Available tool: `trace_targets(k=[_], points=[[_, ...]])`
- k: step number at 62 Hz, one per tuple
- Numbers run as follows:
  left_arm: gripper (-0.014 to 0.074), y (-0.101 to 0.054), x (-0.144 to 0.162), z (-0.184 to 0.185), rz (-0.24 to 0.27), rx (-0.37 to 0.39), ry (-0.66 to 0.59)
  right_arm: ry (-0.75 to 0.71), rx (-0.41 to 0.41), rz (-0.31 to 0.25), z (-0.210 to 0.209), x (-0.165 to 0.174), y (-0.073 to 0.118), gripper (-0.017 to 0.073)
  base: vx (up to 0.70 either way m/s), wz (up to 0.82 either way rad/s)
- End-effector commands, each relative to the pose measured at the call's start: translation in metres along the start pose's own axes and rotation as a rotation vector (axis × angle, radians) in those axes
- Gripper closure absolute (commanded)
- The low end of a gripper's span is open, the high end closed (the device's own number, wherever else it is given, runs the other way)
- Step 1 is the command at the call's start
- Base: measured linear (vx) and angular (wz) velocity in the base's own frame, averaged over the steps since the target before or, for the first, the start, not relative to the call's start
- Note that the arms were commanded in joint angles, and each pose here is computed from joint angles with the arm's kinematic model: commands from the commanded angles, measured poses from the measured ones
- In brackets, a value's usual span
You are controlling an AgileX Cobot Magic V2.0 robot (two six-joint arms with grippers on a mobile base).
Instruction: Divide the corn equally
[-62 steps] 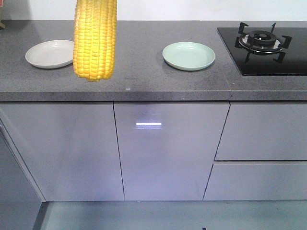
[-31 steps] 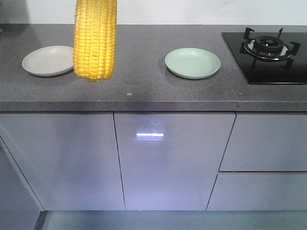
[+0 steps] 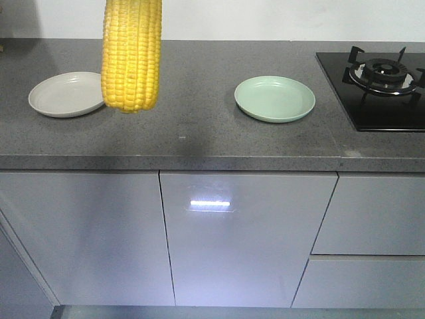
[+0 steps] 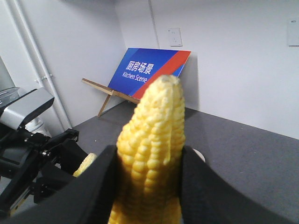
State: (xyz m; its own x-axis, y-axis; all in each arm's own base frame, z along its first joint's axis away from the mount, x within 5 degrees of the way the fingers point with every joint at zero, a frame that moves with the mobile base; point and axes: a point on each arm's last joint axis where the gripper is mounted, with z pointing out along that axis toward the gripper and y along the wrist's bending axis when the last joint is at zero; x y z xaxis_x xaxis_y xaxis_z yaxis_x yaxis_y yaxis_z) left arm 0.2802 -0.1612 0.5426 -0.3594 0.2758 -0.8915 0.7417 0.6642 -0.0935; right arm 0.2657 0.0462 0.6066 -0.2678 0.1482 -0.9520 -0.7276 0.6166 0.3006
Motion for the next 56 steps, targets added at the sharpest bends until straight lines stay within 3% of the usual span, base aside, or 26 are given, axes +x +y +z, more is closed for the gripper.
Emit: trace_targets(k=[1, 56], points=[[0.0600, -0.0140, -0.0104, -0.0239, 0.016, 0.019, -0.094, -0.036, -0.037, -0.031, -0.0106, -0.0057, 0.0195, 0.0561, 0.10, 0.00], [0.0600, -0.0140, -0.0104, -0.0239, 0.016, 0.019, -0.094, -0.036, -0.037, -0.031, -0.0106, -0.0057, 0.0195, 0.0561, 0.11, -0.05]])
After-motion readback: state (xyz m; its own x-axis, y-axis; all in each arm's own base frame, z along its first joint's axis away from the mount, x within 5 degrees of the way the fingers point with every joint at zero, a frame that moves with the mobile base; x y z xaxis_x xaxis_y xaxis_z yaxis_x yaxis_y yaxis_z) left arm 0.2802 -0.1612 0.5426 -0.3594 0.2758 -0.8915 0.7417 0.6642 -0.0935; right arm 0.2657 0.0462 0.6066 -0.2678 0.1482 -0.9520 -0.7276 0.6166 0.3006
